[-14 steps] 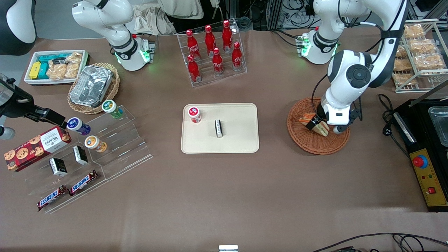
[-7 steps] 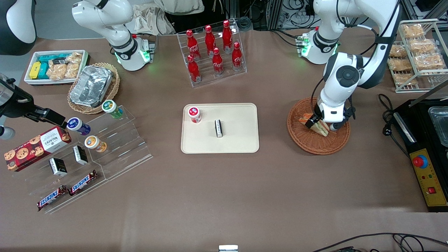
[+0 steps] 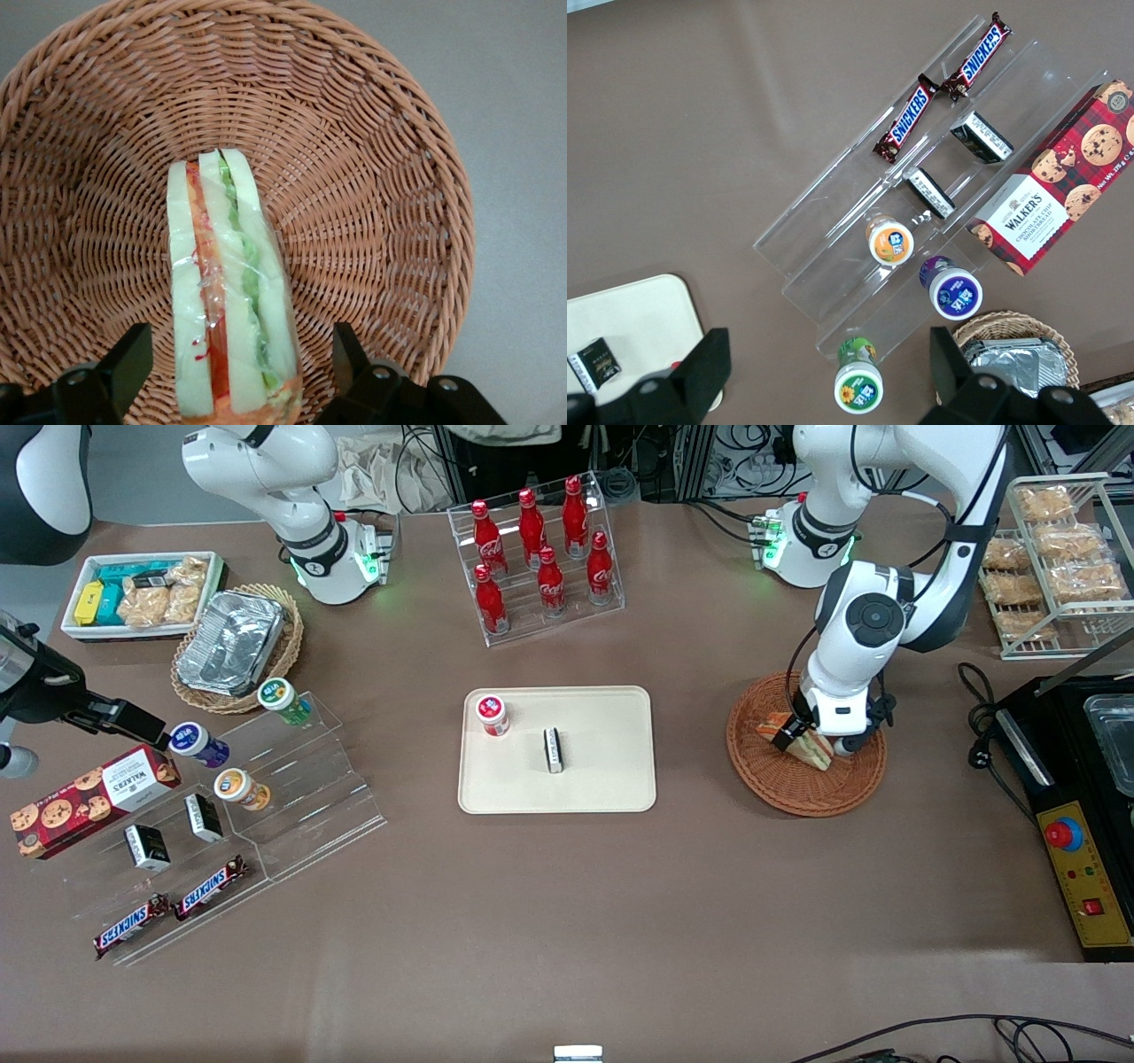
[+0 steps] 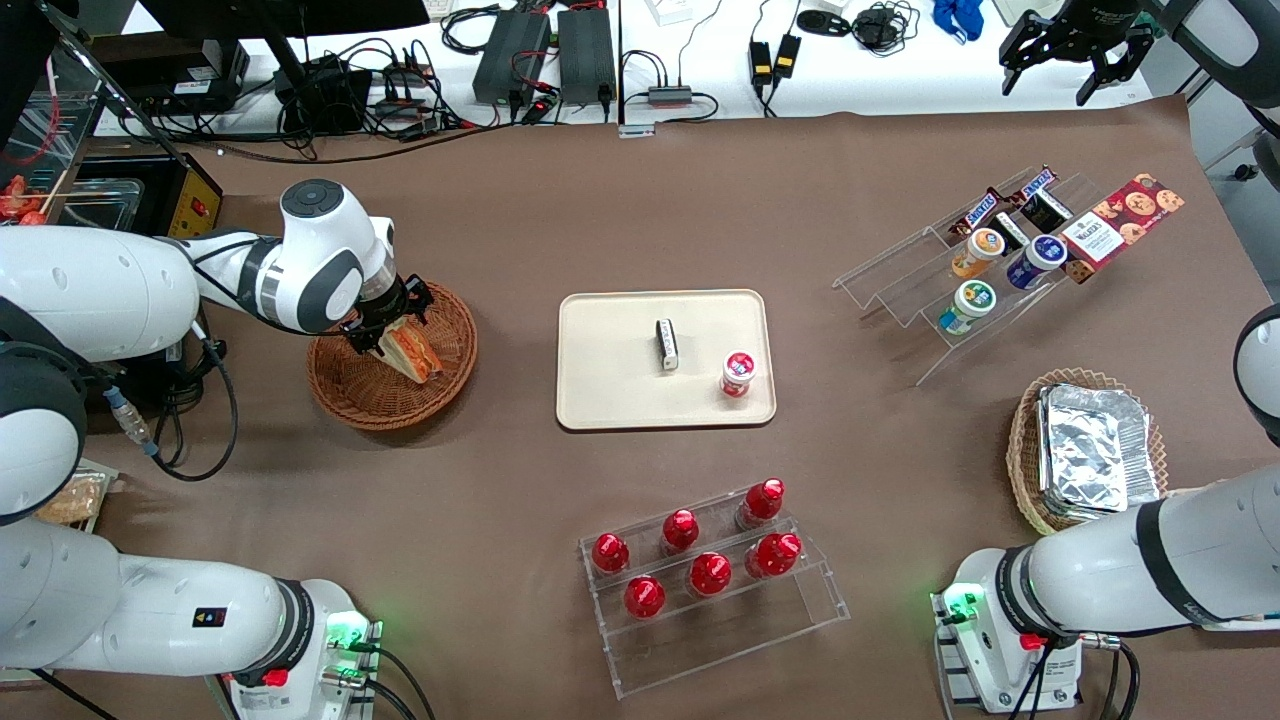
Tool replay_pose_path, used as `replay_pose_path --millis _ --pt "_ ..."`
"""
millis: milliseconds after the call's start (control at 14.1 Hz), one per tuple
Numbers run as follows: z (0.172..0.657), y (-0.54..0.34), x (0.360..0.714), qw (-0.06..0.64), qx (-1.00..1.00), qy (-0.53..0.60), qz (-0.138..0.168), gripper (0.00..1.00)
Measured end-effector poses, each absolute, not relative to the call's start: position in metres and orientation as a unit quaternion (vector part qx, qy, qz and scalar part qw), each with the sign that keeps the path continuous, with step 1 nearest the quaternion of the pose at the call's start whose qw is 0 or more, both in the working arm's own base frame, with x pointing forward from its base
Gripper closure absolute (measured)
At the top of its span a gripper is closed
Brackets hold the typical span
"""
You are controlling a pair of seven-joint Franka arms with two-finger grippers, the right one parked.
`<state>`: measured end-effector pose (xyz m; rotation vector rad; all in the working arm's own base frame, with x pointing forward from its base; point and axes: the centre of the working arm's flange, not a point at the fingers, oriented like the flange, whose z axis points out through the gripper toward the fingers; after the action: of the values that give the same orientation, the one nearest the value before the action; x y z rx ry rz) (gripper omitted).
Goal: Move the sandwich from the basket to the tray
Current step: 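Lower the left gripper and close it on the sandwich, then lift the sandwich up out of the basket with the left gripper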
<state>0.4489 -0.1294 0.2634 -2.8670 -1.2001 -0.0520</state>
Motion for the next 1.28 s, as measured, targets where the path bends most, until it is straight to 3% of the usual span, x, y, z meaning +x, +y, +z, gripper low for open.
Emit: replay_pose_path --millis 142,213,284,496,567,851,1064,1277 --pt "0.263 -0.13 0.449 0.017 -0.92 -0.39 -0.017 0.26" --pt "0.262 -0.13 0.45 0.017 -0.92 -0.391 -0.017 0.26" --pt "0.262 -0.13 0.45 0.017 -0.92 -0.392 -0.017 0.32" --pt "0.263 -0.13 0.451 0.015 -0.918 -0.397 -0.018 0.66" --pt "0.264 -0.13 0.452 0.015 -0.916 -0.399 -0.019 0.73" --pt "0.268 -0.131 0.455 0.012 -0.916 -0.401 -0.024 0.84" --pt "0.282 -0.131 0.46 0.012 -0.915 -0.402 -0.029 0.85" --pt "0.315 -0.127 0.47 0.057 -0.92 -0.389 0.002 0.85"
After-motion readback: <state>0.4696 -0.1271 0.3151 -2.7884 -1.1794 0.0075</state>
